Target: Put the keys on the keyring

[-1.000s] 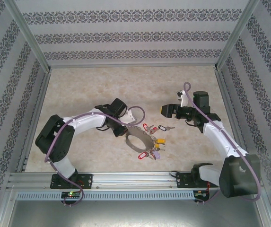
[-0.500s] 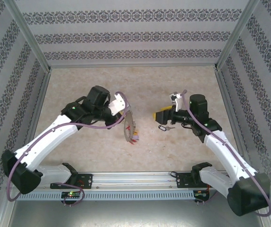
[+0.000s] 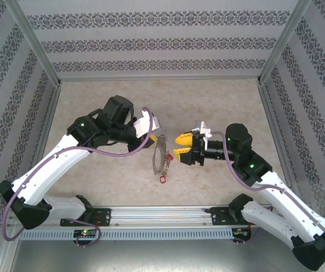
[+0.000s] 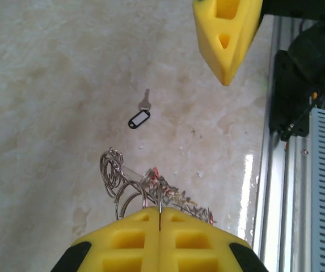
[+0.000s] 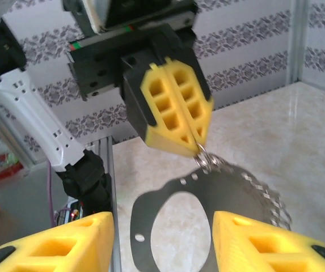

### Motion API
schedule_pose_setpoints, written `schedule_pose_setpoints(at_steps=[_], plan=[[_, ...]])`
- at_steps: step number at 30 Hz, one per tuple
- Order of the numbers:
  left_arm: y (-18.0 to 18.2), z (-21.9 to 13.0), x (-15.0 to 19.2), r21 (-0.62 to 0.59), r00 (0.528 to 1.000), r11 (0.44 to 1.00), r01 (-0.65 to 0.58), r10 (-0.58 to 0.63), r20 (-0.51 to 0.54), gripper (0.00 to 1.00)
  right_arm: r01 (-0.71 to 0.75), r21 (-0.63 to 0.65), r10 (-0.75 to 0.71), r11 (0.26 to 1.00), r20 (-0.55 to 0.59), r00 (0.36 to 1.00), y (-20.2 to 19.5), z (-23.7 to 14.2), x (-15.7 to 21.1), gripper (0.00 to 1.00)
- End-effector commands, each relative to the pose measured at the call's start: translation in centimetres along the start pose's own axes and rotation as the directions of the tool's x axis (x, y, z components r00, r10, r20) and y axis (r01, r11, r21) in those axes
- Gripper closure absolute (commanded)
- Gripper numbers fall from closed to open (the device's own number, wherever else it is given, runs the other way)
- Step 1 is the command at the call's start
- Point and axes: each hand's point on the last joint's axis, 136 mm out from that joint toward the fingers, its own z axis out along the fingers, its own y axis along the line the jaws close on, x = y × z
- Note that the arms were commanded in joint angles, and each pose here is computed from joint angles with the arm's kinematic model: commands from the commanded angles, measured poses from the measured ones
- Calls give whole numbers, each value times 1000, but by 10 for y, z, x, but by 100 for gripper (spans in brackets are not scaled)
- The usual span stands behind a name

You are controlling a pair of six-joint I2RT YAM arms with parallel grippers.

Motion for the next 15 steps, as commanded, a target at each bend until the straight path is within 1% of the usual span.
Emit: schedule_pose_setpoints(at_steps=[1, 7, 13, 15], plan=[[-18, -13, -10, 55, 998, 997, -57, 56, 23, 100, 111, -29, -112, 993, -9, 994, 10, 4, -9, 56], [-35, -19, -13, 105, 996, 991, -81, 77, 48, 100, 164, -86, -168, 983, -39, 985, 20, 17, -13, 63], [-39, -22, -13, 109, 993, 989, -101, 93, 74, 100, 181, -135, -194, 974, -87, 977, 25, 32, -8, 63], [-39, -23, -12, 105, 992, 989, -106, 98, 83, 100, 180, -133, -193, 975, -94, 977, 23, 35, -7, 64]])
